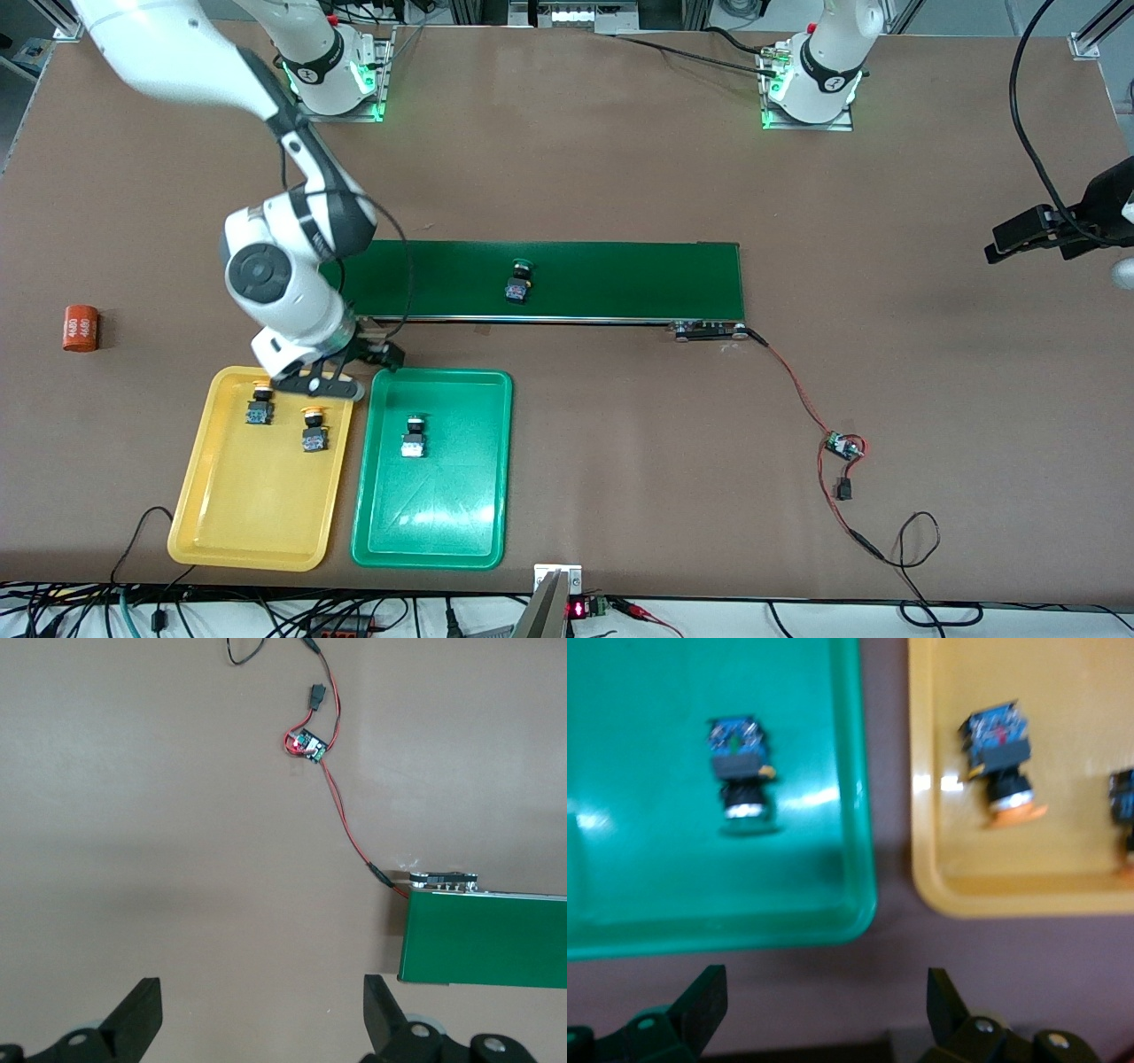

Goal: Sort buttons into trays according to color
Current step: 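Move the right gripper back to the last button on the belt, then grasp the last button on the belt with the right gripper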

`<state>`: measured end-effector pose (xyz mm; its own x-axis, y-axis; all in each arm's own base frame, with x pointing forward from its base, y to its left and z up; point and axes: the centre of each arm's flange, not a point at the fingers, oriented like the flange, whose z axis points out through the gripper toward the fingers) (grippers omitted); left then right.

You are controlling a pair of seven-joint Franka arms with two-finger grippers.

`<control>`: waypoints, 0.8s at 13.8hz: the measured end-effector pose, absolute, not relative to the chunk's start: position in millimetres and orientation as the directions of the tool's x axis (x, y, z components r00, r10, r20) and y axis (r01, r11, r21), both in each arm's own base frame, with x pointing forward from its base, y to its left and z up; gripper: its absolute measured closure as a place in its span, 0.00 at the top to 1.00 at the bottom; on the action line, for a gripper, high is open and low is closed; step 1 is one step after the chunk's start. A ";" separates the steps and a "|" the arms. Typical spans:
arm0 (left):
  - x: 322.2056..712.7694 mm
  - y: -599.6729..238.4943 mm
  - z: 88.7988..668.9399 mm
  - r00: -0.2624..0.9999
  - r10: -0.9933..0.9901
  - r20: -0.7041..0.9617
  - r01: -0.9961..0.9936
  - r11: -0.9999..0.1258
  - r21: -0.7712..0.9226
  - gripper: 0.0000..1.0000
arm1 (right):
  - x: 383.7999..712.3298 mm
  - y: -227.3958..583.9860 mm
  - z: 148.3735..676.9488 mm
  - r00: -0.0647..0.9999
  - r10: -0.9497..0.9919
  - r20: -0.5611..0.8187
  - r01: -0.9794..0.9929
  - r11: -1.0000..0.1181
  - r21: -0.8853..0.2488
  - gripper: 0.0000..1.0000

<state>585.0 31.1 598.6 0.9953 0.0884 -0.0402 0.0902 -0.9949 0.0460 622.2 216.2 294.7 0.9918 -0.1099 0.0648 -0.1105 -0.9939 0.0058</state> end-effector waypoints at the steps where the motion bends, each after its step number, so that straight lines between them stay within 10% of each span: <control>1: 584.6 30.4 598.8 0.995 0.087 -0.042 0.089 -0.995 0.046 1.00 | 604.9 231.5 302.0 0.990 -0.134 0.053 -0.135 -0.991 0.010 1.00; 11: 582.3 25.4 602.9 0.996 0.079 -0.038 0.080 -0.996 0.048 1.00 | 499.1 333.8 299.5 0.972 -0.235 0.026 -0.234 -0.971 -0.047 1.00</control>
